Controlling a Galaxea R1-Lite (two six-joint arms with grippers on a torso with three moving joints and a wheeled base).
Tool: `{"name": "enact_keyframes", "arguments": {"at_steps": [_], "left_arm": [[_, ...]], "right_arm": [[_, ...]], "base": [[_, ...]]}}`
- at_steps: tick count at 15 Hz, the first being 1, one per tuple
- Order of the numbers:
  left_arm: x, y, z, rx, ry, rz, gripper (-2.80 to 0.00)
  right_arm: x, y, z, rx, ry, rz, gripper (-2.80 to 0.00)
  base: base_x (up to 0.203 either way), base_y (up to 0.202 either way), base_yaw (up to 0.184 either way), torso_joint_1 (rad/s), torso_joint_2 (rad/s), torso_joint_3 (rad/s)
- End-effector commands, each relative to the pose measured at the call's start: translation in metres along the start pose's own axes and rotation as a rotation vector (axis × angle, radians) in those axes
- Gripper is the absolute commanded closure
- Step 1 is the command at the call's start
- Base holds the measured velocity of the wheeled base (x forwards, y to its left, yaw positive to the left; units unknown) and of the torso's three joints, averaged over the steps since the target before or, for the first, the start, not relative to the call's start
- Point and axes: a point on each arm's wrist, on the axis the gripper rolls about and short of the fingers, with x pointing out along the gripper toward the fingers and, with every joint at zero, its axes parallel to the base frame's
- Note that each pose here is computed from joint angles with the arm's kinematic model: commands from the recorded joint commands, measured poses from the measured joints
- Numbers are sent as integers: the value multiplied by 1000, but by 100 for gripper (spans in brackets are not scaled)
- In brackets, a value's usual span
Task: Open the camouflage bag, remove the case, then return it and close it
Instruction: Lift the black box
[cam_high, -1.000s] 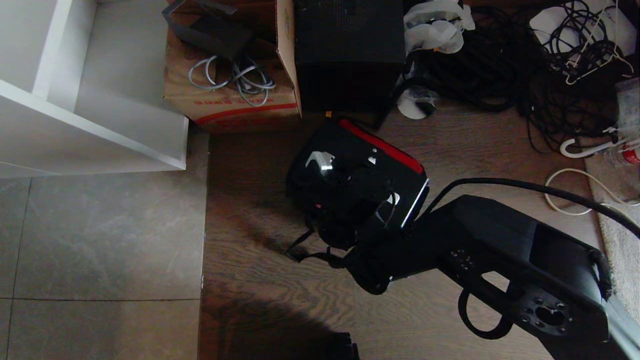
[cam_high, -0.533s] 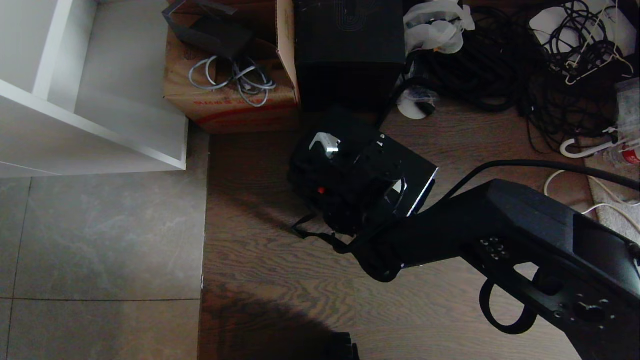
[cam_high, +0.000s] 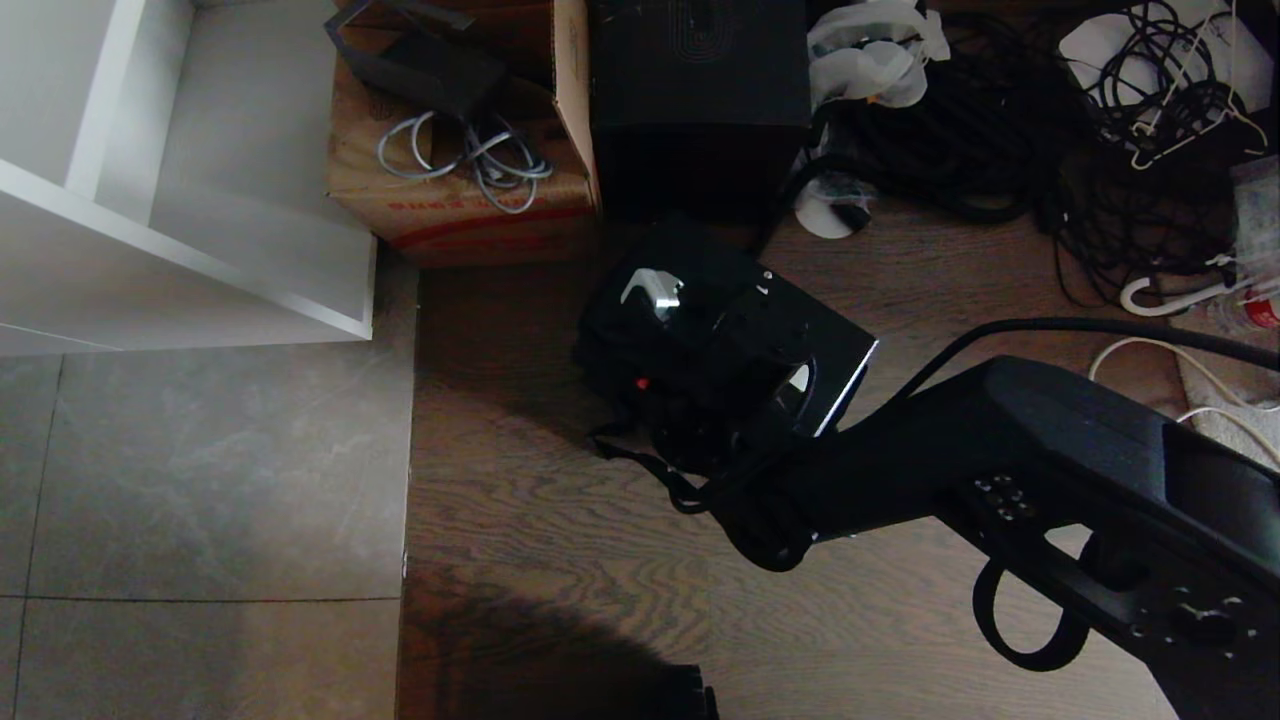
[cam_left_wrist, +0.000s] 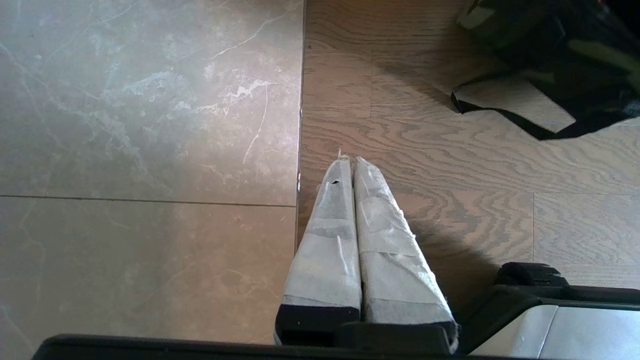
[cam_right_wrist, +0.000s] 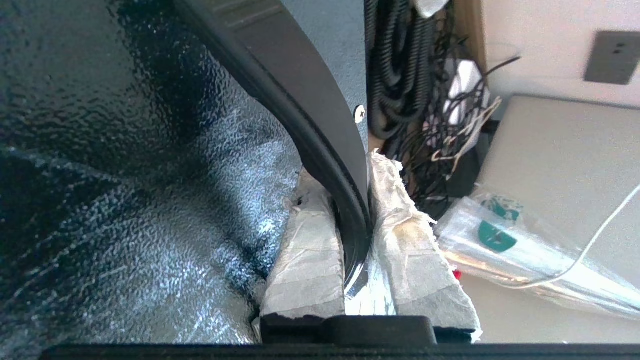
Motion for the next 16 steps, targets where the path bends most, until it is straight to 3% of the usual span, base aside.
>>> {"name": "enact_keyframes", "arguments": {"at_steps": [1, 10, 16], "left_arm": [[1, 0, -3, 0, 9, 1, 0], [1, 0, -3, 0, 9, 1, 0], [1, 0, -3, 0, 9, 1, 0]], "right_arm": [[0, -1, -3, 4, 7, -12, 0], [-2, 19, -8, -53, 3, -36, 0], [-2, 20, -9, -69, 6, -35, 0]], "base": [[0, 0, 0, 0, 0, 0], [0, 0, 0, 0, 0, 0], [0, 0, 0, 0, 0, 0]]}}
